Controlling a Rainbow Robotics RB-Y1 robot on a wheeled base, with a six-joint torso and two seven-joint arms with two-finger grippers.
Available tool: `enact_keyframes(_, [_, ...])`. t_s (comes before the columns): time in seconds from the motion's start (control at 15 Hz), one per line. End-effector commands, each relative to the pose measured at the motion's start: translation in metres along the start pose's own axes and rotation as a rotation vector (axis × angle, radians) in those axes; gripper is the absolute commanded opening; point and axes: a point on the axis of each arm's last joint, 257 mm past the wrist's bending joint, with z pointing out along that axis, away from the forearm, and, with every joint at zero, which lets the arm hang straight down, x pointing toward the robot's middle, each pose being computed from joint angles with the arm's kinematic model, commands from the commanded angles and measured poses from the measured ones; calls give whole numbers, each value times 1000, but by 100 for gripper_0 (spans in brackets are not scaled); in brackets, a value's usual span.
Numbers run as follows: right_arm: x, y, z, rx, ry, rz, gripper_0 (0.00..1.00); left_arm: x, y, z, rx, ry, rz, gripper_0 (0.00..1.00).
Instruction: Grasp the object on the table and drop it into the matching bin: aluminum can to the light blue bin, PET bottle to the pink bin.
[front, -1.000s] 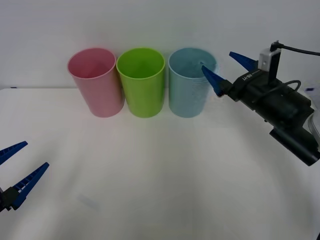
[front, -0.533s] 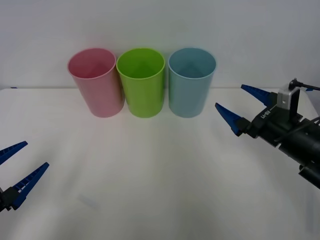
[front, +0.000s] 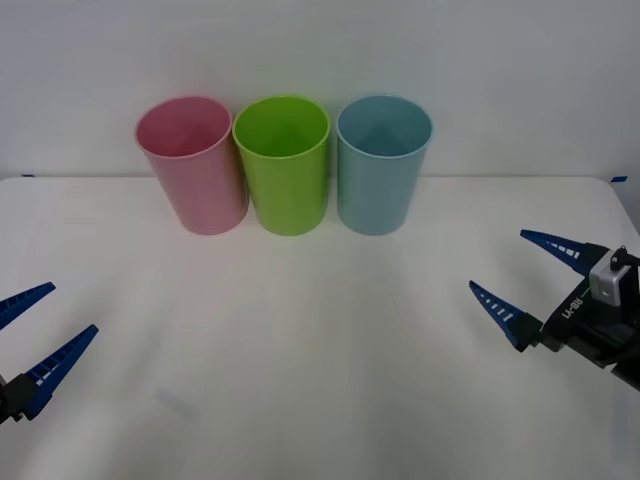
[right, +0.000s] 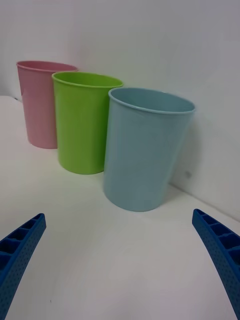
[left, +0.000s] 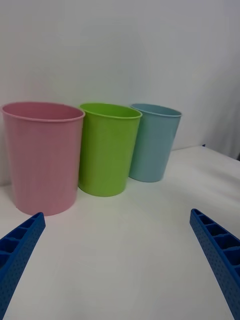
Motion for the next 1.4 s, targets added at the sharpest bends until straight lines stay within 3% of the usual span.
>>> enact_keyframes(0.07, [15, 7, -23, -6, 27, -43, 100, 0, 0, 0, 0, 0, 0, 100])
enact_keyframes(0.6, [54, 31, -77, -33, 123, -6, 100, 0, 0, 0, 0, 0, 0, 100])
enact_keyframes(1.4, [71, 51, -105, -50, 170, 53, 100, 0, 0, 0, 0, 0, 0, 100])
